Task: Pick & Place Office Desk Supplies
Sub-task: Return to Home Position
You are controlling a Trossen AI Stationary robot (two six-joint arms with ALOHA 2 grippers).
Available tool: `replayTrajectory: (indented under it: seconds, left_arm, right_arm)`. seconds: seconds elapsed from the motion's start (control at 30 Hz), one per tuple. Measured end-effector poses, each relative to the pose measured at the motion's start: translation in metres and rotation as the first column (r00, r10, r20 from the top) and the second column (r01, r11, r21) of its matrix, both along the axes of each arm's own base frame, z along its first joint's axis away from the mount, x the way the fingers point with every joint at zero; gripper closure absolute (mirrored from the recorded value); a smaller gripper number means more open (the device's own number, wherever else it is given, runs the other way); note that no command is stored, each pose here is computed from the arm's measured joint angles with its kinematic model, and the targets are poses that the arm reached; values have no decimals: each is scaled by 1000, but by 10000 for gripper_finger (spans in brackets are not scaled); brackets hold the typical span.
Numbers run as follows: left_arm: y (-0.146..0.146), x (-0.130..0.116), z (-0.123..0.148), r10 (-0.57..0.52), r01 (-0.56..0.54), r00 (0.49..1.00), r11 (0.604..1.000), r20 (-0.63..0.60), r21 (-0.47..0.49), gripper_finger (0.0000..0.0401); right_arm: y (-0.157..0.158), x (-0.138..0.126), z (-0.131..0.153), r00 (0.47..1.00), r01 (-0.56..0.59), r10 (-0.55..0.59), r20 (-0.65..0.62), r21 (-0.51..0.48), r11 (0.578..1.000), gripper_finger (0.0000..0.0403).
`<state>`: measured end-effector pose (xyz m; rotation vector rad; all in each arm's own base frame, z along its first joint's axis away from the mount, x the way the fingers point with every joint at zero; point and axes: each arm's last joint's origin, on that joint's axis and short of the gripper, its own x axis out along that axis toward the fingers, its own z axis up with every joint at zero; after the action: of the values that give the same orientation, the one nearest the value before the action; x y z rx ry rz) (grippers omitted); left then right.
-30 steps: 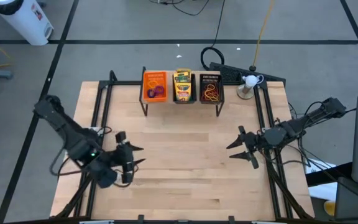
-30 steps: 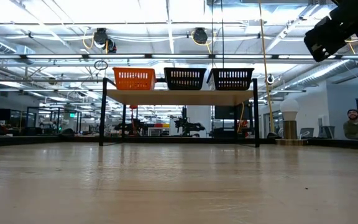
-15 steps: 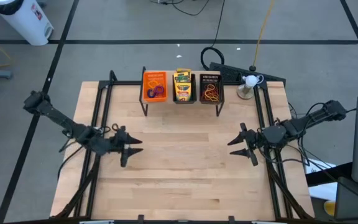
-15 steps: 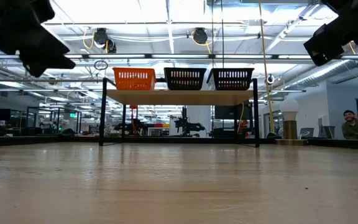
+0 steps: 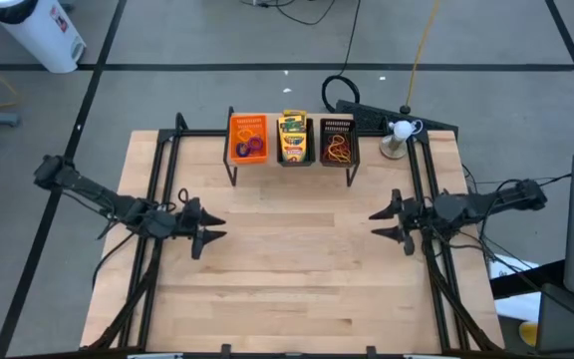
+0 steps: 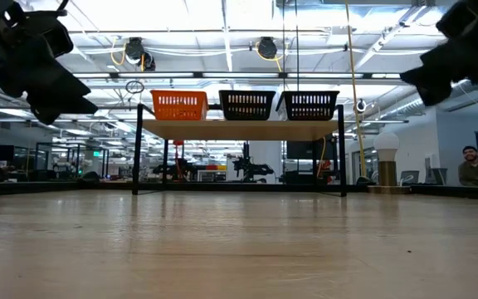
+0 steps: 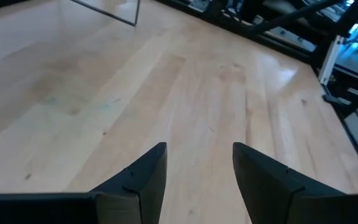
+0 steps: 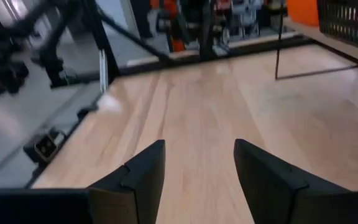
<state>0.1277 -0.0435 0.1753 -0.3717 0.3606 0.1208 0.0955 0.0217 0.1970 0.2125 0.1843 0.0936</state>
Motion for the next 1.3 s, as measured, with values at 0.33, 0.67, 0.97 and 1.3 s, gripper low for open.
replayTrajectory:
  seconds: [0.33, 0.67, 0.97, 1.3]
  left_arm:
    - [2, 3, 7, 47, -41, 996, 996, 72, -82, 217]
    - [6, 3, -9, -50, 47, 995, 998, 81, 40, 217]
    - [12, 0, -28, -154, 145, 975, 987, 159, 65, 217]
    - [29, 3, -31, -183, 170, 975, 979, 124, 108, 217]
  right_arm:
    - [1, 0, -28, 985, -28, 6, 170, 122, 992, 220]
    - [0, -1, -23, 973, -28, 22, 231, 26, 999, 220]
    - [0, -1, -23, 972, -29, 13, 233, 62, 998, 220]
    - [0, -1, -24, 975, -19, 11, 223, 35, 999, 220]
